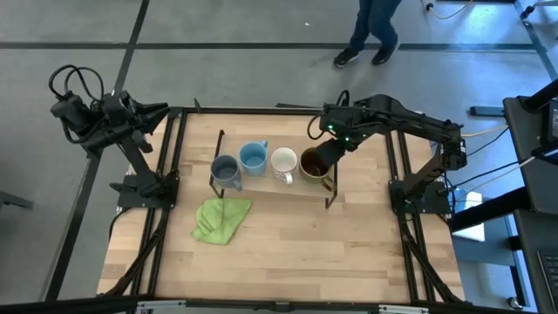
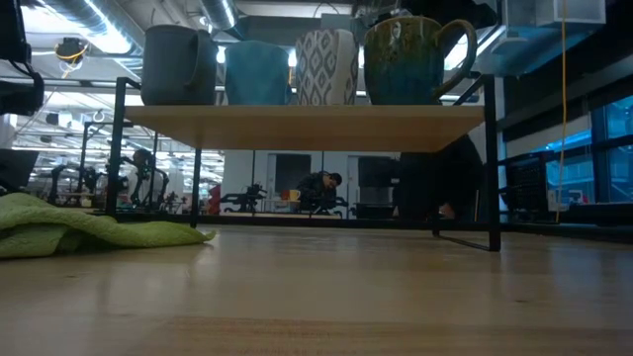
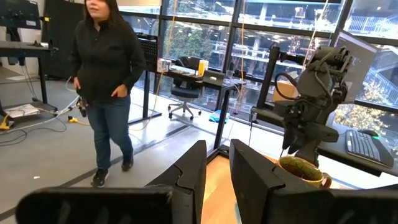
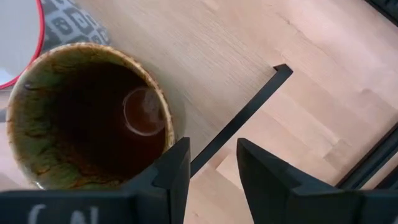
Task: Stack small to large cups/mugs on shelf
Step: Adjust the mugs on the shelf
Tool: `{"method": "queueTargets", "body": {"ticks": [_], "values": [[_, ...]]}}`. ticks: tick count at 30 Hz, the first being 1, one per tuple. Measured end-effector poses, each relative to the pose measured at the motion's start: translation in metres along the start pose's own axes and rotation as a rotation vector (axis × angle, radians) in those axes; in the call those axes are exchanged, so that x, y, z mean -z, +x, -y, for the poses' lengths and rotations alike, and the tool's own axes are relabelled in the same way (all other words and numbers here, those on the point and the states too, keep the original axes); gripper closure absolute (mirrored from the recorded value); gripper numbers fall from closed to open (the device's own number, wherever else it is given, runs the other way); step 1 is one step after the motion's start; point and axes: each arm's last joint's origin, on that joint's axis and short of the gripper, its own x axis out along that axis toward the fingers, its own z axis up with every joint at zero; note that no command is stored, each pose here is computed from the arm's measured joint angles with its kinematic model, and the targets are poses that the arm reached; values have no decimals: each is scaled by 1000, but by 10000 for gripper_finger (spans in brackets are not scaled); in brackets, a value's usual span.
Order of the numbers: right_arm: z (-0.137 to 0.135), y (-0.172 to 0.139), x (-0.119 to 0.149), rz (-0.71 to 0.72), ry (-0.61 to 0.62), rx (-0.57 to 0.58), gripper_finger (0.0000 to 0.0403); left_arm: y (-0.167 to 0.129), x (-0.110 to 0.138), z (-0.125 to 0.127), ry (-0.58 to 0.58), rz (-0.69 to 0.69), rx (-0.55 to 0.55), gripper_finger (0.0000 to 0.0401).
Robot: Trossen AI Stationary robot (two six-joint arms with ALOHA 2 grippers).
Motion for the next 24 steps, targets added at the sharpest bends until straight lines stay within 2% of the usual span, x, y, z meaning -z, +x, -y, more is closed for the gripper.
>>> {"method": "queueTargets", "body": {"ticks": [16,24], "values": [[-1,-1,1,-37,29,-47,269,0,0,0,8,0,0,335],[-3,-18,-2,18,40,-108,270,0,0,0,7,0,0,335]]}}
